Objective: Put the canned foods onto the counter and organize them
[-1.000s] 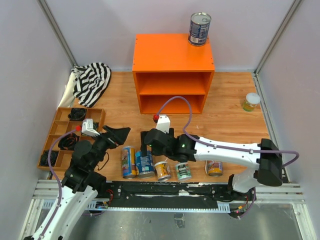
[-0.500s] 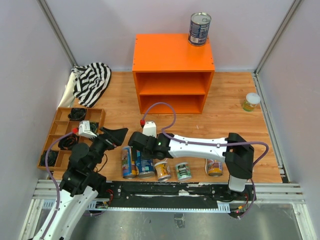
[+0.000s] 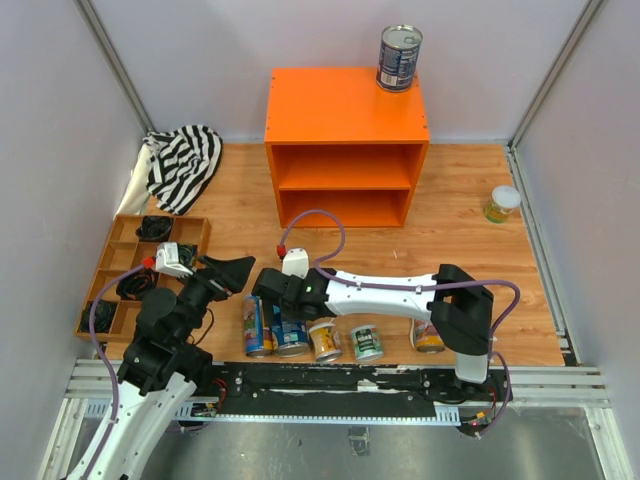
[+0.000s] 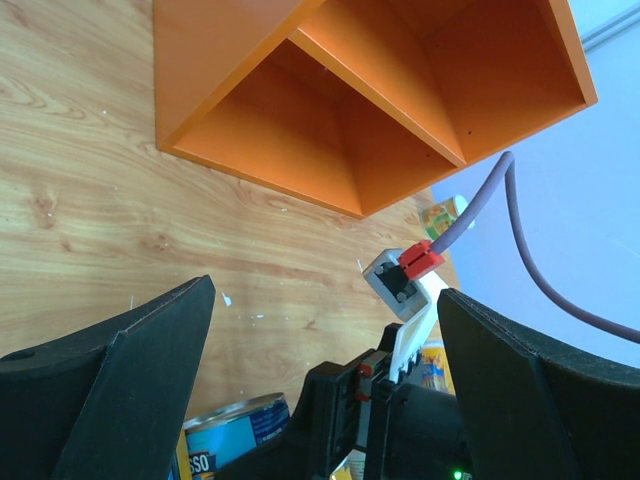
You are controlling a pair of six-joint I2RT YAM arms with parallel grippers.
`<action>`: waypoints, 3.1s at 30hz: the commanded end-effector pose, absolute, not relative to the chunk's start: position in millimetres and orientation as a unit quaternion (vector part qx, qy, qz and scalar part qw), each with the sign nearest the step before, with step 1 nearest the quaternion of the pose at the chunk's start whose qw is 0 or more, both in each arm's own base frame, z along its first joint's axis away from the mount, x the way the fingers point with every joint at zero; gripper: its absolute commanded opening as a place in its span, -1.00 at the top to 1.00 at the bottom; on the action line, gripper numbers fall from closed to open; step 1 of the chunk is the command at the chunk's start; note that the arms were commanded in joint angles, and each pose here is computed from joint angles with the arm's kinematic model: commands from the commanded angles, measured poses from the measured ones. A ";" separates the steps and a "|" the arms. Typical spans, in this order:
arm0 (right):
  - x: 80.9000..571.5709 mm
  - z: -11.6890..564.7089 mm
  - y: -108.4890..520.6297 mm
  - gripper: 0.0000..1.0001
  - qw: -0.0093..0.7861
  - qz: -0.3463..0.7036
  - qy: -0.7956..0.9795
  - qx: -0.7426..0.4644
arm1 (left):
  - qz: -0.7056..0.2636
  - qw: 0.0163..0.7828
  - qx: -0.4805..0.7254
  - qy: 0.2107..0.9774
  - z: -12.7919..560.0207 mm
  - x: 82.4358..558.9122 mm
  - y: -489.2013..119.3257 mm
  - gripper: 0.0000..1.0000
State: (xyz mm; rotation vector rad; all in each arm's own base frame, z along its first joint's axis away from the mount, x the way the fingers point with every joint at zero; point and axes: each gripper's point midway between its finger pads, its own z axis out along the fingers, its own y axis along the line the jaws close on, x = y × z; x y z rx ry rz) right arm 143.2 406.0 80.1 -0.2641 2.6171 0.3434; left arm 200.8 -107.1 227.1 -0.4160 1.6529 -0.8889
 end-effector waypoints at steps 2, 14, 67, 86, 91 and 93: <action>146.3 76.5 404.9 -0.97 0.235 0.113 0.961 -0.095 | -0.389 0.587 -0.167 0.690 244.1 196.5 -107.0 -0.96; 152.1 57.6 403.5 -0.98 0.218 0.103 0.966 -0.092 | -0.389 0.588 -0.167 0.689 244.0 195.8 -106.4 -0.96; 194.3 86.8 399.6 0.99 0.331 0.187 0.906 -0.187 | -0.389 0.579 -0.177 0.694 236.0 196.4 -106.4 -0.94; 209.3 140.5 413.3 0.99 0.404 0.226 0.855 -0.234 | -0.382 0.579 -0.178 0.697 234.2 200.6 -106.4 -0.94; 213.2 159.8 408.6 0.99 0.434 0.234 0.838 -0.235 | -0.382 0.578 -0.178 0.699 232.1 202.5 -107.3 -0.94; 215.0 167.8 406.0 0.99 0.446 0.235 0.831 -0.235 | -0.382 0.577 -0.178 0.700 230.5 203.1 -107.9 -0.95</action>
